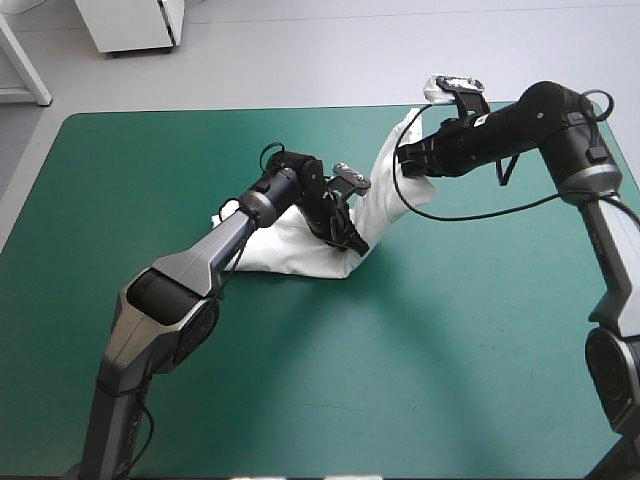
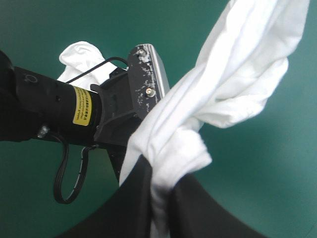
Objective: Fold the cloth
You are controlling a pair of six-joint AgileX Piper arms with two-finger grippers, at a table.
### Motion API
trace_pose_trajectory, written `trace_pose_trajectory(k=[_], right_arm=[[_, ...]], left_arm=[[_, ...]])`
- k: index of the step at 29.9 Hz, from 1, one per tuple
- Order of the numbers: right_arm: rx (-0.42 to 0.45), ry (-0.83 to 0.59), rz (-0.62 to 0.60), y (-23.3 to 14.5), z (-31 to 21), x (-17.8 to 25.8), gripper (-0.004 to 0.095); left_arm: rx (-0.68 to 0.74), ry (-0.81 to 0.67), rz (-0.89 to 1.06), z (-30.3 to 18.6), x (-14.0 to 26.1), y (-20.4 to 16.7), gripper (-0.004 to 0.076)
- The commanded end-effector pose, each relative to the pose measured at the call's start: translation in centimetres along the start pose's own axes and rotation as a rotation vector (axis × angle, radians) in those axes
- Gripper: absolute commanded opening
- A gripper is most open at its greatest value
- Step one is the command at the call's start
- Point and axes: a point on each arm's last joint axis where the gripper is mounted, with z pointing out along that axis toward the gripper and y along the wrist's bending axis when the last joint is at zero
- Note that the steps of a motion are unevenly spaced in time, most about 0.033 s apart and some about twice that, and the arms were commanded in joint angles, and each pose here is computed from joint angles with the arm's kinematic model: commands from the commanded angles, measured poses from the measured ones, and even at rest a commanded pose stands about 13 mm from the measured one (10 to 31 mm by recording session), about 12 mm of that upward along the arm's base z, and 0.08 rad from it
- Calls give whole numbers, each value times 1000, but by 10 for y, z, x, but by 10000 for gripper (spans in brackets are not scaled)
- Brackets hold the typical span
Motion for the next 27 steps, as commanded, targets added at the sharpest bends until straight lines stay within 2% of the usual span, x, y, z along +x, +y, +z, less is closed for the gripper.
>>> trace_pose_trajectory(k=[1,8,13,17,23,27], right_arm=[[-40,-147,-48,26,-38,-12,-16],[-39,-151,-54,27,-40,-13,-16],[-35,-150,-56,27,-40,-13,-16],[-36,-164,-60,27,-41,-14,-16],[-52,-169,-83,28,-40,-15,-16],[-58,-170,-105,33,-38,-15,-16]], left_arm=[[4,-82,5,-27,-9,-8,-22],[-48,-82,-88,-43,-5,3,-22],[-87,-136,-108,-93,3,17,-22],[-149,-95,-84,-133,19,16,-22],[-133,-68,-100,-166,66,-11,-22],[-148,-80,-165,-184,120,-33,-22]])
